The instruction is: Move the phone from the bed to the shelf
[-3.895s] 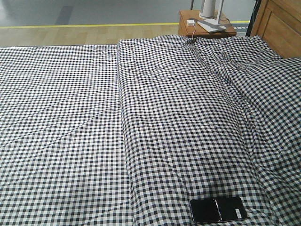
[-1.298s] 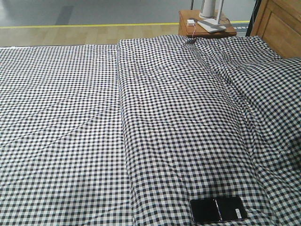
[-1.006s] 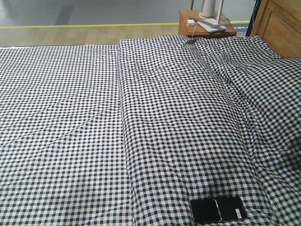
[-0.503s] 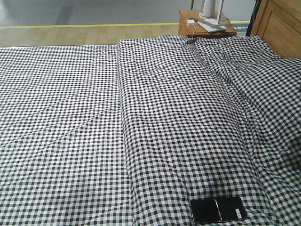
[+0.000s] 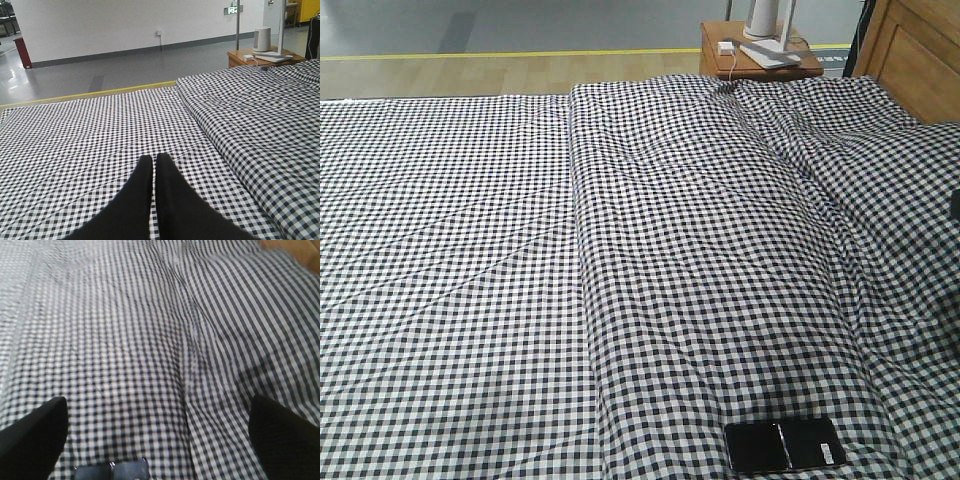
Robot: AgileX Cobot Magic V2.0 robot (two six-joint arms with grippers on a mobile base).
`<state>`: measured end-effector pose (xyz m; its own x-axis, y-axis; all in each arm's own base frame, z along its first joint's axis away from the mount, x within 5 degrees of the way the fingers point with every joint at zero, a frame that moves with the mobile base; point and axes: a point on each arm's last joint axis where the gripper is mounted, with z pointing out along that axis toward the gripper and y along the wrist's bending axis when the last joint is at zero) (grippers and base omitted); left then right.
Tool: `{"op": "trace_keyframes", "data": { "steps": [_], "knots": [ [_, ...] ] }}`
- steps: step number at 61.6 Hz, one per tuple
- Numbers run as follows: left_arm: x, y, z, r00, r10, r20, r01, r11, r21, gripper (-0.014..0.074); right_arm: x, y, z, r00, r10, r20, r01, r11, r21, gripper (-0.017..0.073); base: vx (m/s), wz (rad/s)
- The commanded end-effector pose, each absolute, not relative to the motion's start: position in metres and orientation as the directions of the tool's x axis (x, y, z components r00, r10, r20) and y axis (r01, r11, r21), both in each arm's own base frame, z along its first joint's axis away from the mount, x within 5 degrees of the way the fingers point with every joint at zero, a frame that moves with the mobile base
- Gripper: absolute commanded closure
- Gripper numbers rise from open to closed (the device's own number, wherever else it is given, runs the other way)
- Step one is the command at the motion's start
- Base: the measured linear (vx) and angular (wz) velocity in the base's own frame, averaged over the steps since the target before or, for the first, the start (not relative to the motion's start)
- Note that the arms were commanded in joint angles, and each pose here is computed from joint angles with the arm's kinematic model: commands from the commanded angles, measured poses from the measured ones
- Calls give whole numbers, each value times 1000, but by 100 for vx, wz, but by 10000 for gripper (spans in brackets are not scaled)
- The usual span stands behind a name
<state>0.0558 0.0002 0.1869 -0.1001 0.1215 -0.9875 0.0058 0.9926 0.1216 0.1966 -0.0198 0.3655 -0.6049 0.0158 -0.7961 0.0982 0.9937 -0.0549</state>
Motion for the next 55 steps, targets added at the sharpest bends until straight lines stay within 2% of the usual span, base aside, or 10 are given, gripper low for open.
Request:
{"op": "trace_keyframes", "data": {
  "steps": [1, 12, 16, 21, 28, 36, 55],
  "knots": [
    [55, 0, 202, 2, 108, -994, -9, 994, 108, 592, 210, -39, 389, -596, 58, -801, 193, 979, -72, -127, 0, 0],
    [55, 0, 202, 2, 108, -994, -9, 994, 108, 592, 241, -81, 383, -655, 166, -737, 324, 943, -75, -127, 0, 0],
    [55, 0, 202, 2, 108, -994, -9, 994, 108, 592, 257, -99, 365, -667, 234, -708, 366, 930, -38, -125, 0, 0],
    [55, 0, 202, 2, 108, -994, -9, 994, 108, 592, 279, -118, 330, -719, 306, -625, 391, 920, 0, -122, 0, 0],
    [55, 0, 202, 2, 108, -994, -9, 994, 108, 592, 297, -142, 280, -811, 338, -477, 378, 926, 15, -119, 0, 0],
    [55, 0, 202, 2, 108, -994, -9, 994, 108, 592, 309, -160, 232, -878, 321, -356, 326, 944, 47, -114, 0, 0],
    [55, 0, 202, 2, 108, -994, -9, 994, 108, 592, 321, -185, 138, -926, 307, -221, 244, 931, 272, -106, 0, 0]
  ]
}}
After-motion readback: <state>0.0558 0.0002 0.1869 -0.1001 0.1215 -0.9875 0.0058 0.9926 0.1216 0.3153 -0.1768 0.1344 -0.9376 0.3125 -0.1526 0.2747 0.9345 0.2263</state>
